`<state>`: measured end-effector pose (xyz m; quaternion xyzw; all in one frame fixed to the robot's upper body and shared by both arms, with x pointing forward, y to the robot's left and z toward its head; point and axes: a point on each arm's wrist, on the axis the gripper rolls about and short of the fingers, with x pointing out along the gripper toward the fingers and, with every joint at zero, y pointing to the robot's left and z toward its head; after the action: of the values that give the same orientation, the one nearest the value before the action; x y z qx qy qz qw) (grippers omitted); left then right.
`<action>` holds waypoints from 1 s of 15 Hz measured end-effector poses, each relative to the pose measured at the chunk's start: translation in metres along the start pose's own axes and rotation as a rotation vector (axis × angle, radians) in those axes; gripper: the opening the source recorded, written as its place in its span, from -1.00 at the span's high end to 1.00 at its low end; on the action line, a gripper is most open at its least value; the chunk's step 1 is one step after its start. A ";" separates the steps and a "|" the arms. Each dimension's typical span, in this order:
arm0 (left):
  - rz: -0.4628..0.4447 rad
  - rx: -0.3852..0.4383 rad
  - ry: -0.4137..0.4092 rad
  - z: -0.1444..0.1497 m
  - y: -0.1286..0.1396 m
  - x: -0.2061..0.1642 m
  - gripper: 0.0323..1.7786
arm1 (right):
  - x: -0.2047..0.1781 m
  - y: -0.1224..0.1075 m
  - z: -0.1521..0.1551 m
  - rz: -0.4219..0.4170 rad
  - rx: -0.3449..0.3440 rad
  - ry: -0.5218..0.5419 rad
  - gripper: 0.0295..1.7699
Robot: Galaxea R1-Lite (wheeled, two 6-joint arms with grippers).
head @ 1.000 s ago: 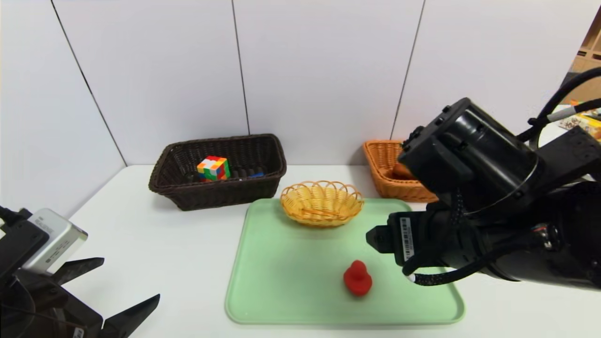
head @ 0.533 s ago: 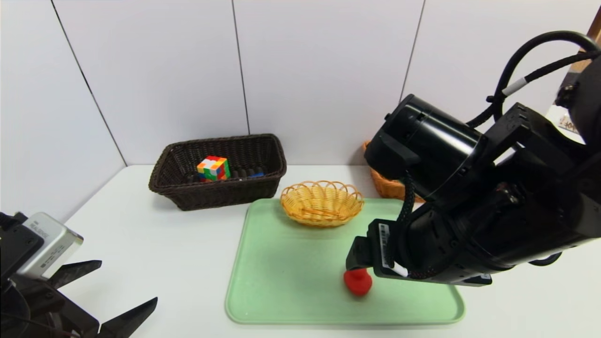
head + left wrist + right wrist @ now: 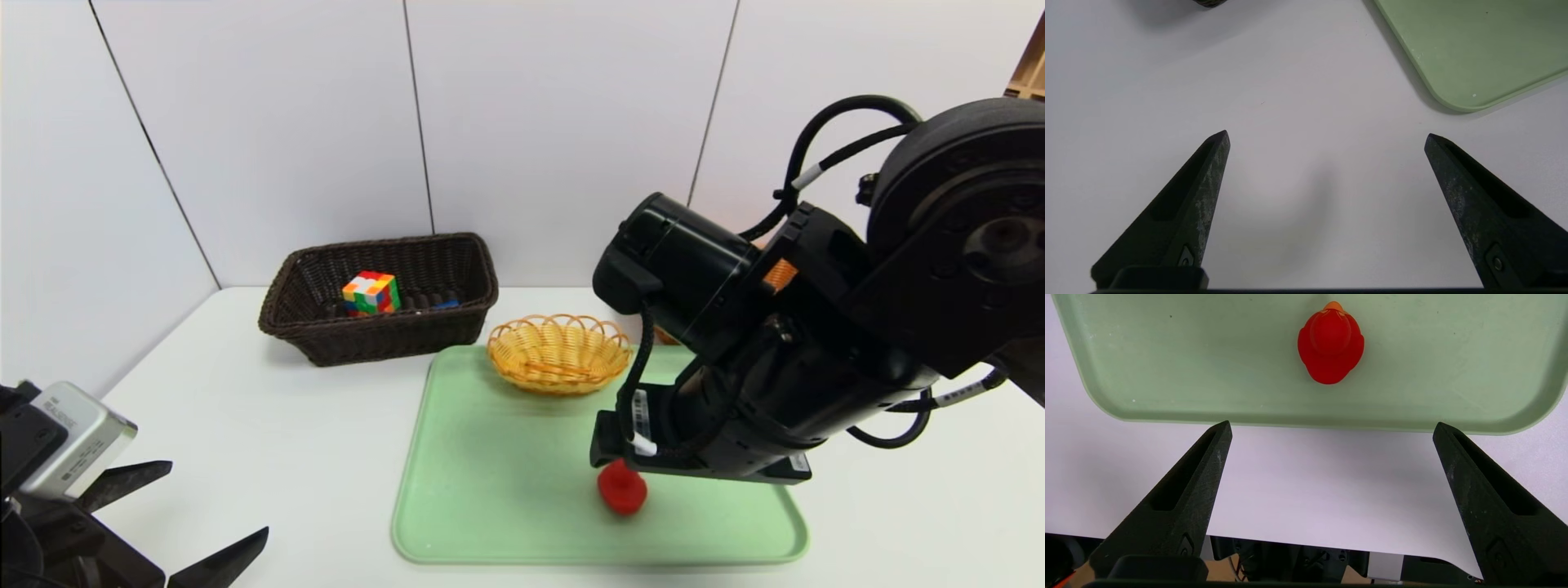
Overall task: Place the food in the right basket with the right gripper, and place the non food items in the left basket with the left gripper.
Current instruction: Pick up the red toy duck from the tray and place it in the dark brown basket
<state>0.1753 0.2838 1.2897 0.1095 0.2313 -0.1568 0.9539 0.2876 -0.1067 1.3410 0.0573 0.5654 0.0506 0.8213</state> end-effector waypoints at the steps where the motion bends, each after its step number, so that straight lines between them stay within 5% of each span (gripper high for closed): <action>1: 0.000 0.000 -0.001 0.000 0.000 0.000 -0.90 | 0.004 0.002 0.001 -0.004 0.000 0.006 -0.92; 15: -0.002 -0.004 -0.008 0.001 0.000 -0.001 -0.90 | 0.066 0.011 0.017 -0.069 0.001 0.074 -0.92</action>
<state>0.1747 0.2841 1.2908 0.1069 0.2281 -0.1579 0.9548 0.3270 -0.0864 1.2883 0.0364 0.5970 0.0242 0.8011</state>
